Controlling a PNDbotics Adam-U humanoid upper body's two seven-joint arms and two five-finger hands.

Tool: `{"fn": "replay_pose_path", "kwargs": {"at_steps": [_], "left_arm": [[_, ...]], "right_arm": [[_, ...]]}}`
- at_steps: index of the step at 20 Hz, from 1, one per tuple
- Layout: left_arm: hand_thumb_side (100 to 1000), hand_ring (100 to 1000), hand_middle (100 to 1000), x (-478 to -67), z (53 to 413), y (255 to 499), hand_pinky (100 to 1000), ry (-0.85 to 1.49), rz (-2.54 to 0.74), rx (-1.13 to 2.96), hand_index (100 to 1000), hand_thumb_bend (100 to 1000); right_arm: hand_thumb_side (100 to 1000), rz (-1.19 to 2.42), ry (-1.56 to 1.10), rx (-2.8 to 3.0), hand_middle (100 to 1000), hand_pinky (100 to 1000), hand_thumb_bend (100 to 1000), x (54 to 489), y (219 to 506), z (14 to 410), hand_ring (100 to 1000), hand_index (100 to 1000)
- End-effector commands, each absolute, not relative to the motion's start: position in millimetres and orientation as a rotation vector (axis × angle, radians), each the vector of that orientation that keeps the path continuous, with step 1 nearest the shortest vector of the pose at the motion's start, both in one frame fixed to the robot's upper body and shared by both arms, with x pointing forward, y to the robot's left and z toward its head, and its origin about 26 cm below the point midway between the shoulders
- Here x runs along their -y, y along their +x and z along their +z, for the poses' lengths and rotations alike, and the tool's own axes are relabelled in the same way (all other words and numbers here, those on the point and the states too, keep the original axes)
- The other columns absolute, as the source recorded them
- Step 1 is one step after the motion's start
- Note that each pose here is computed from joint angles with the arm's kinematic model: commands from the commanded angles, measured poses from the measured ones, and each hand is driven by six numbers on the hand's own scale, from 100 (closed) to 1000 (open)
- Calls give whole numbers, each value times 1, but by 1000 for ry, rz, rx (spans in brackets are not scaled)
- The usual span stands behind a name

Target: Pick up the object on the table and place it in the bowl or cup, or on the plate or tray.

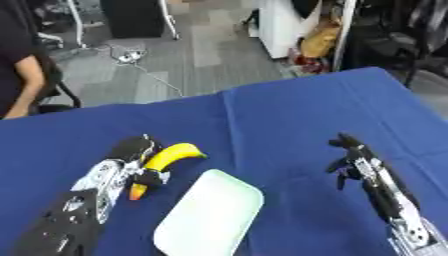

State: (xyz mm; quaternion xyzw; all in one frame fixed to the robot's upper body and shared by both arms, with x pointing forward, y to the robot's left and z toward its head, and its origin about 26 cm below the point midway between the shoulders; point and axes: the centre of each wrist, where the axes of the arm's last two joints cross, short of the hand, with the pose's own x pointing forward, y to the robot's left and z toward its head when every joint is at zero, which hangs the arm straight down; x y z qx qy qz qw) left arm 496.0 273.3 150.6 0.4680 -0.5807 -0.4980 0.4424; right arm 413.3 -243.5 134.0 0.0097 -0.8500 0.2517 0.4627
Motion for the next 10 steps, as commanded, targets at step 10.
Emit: {"fn": "replay_pose_path", "kwargs": {"at_steps": [10], "left_arm": [[245, 100, 100, -278, 165, 496, 100, 1187, -1217, 1477, 221, 100]], "right_arm": [[896, 624, 17, 2128, 842, 325, 100, 240, 415, 147, 569, 966]]}}
